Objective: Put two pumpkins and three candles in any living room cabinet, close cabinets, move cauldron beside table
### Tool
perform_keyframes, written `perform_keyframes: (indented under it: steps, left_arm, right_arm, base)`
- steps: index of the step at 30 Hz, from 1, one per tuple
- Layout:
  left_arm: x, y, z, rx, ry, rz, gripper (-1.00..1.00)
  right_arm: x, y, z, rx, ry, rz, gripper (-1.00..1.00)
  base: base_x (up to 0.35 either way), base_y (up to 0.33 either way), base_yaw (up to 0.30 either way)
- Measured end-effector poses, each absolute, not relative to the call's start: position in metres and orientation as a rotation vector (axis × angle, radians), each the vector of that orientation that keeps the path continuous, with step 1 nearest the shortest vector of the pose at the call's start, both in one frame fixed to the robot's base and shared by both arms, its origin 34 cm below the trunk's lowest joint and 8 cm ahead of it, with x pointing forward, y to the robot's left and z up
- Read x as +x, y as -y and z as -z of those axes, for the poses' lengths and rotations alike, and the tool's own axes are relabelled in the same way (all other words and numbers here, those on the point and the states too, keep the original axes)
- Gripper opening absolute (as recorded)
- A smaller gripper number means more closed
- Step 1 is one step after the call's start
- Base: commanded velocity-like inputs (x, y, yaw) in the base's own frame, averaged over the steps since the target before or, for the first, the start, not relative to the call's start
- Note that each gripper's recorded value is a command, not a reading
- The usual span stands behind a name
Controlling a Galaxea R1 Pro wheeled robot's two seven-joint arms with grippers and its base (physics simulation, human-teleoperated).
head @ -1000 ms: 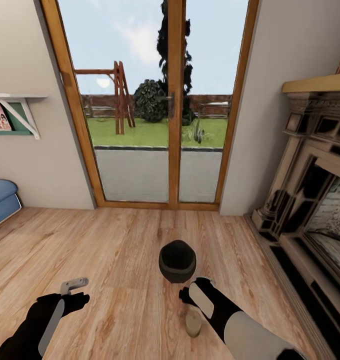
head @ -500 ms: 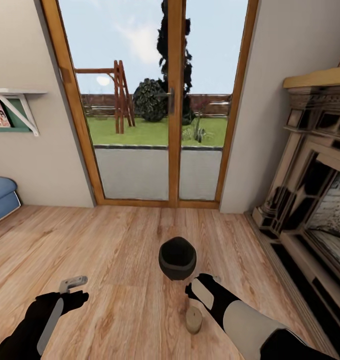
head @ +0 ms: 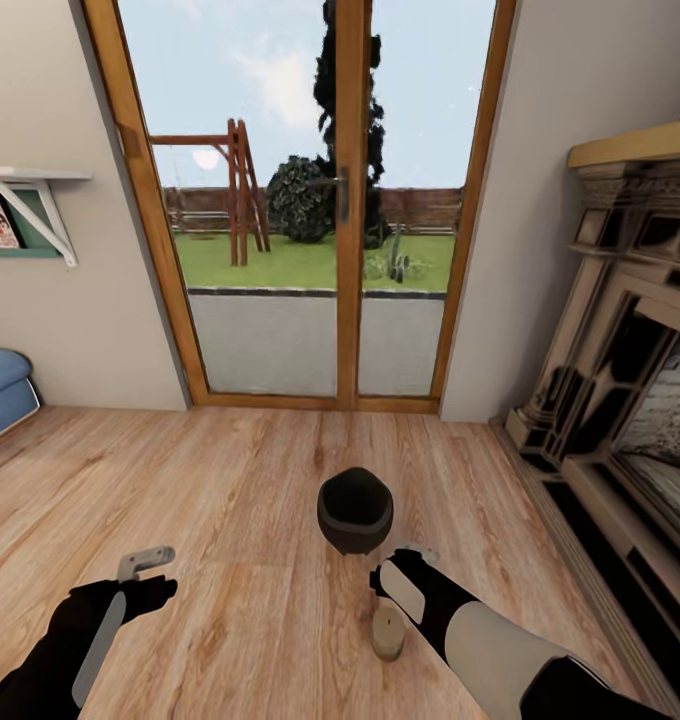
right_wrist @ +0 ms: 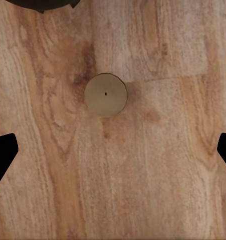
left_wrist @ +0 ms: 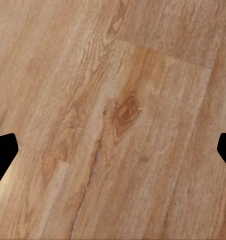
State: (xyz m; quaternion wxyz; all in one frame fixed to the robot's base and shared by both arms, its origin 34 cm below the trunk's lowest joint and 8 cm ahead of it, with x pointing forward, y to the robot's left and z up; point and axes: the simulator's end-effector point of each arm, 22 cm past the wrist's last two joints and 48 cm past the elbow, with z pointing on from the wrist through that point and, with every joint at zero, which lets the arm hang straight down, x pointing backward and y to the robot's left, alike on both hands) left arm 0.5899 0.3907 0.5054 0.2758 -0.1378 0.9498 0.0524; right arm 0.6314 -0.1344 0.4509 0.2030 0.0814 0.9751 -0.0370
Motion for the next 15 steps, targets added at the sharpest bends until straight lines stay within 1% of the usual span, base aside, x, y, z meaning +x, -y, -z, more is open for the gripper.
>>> perform_keyframes:
  steps: [15]
  left_arm:
    - [0.584, -0.385, -0.473, -0.366, -2.553, -0.132, 1.00]
  right_arm:
    - [0.626, 0.133, -0.420, 0.225, -2.717, 0.100, 1.00]
  base:
    - [0.000, 0.000, 0.000]
